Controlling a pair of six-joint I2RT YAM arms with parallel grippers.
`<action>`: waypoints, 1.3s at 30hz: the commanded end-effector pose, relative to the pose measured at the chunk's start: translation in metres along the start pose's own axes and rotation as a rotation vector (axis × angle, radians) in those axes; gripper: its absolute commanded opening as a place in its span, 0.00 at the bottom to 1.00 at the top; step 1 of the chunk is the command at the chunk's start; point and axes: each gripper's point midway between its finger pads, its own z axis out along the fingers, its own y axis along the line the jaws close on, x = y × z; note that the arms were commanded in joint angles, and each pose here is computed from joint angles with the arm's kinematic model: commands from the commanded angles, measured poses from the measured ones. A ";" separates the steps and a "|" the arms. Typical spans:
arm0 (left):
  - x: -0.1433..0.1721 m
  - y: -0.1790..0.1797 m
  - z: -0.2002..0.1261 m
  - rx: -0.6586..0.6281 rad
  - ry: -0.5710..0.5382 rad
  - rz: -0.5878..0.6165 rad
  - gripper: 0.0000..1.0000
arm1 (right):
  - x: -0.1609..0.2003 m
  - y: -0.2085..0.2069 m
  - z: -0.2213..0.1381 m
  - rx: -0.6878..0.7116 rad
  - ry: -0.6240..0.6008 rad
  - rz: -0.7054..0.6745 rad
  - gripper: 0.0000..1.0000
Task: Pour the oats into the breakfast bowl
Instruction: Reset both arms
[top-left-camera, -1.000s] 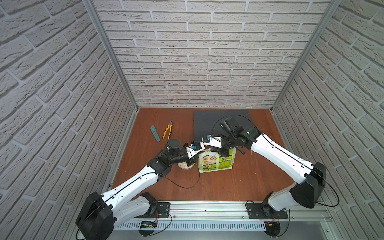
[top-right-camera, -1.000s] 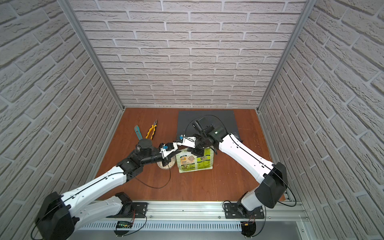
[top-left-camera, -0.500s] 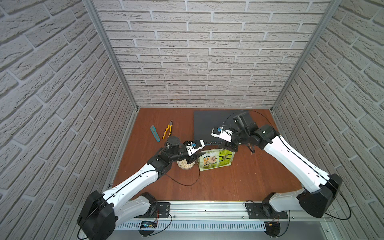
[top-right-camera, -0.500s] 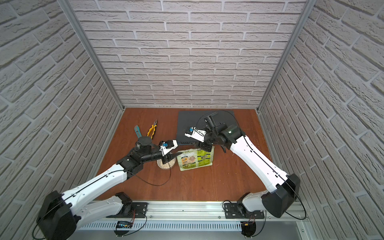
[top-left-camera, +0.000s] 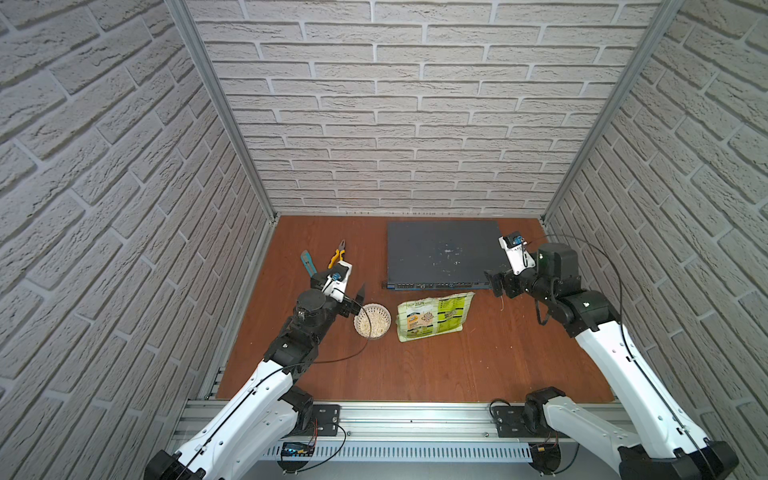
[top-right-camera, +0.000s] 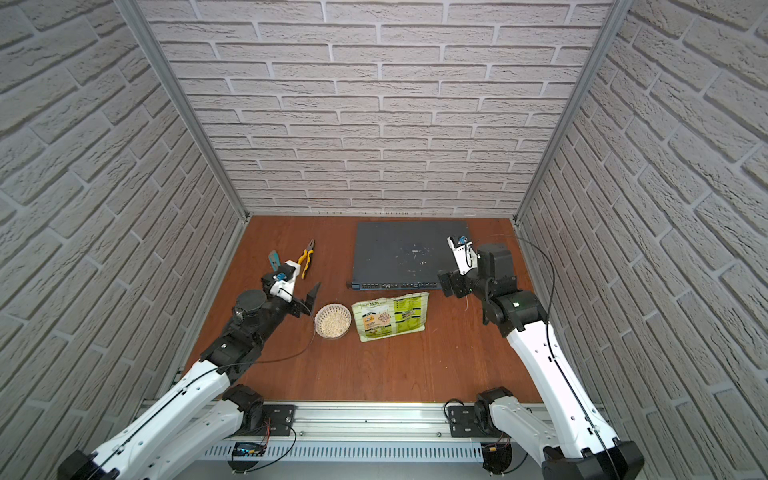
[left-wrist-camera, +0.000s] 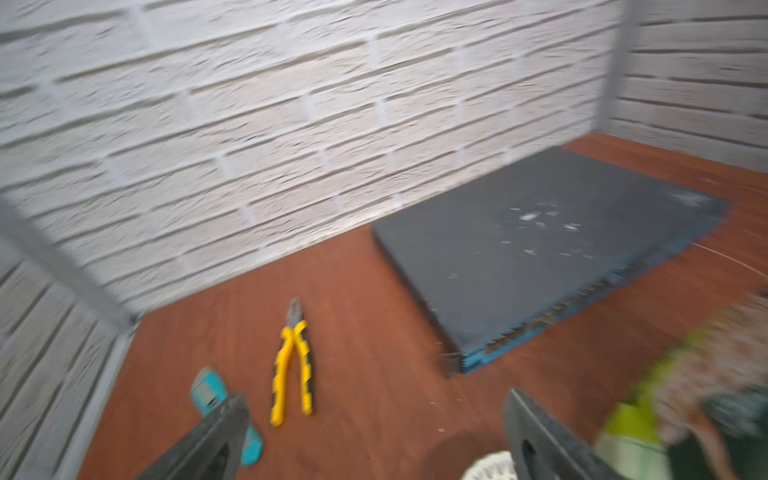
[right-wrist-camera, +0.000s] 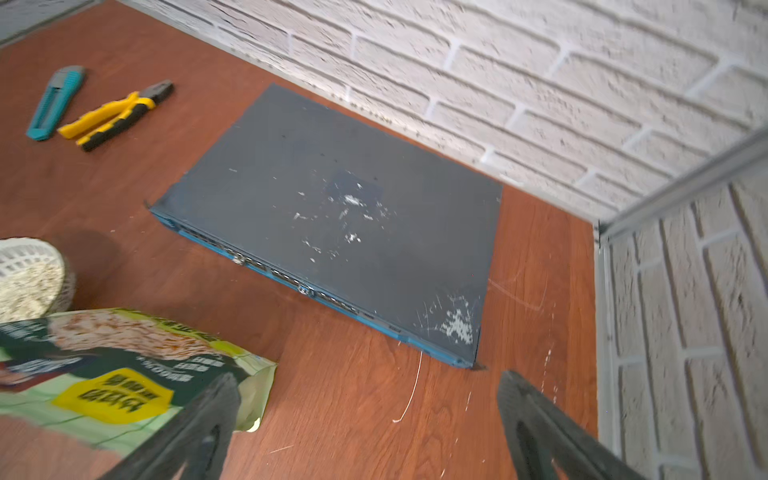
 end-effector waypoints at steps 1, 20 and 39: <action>0.022 0.065 -0.009 -0.333 0.063 -0.137 0.98 | 0.012 -0.032 0.014 0.174 -0.097 0.174 1.00; 0.087 0.138 -0.016 -0.683 0.147 -0.235 0.98 | 0.098 -0.079 0.098 0.372 -0.329 0.318 0.99; 0.128 0.116 0.073 -0.385 0.073 -0.233 0.98 | 0.112 -0.091 0.140 0.378 -0.209 0.354 0.99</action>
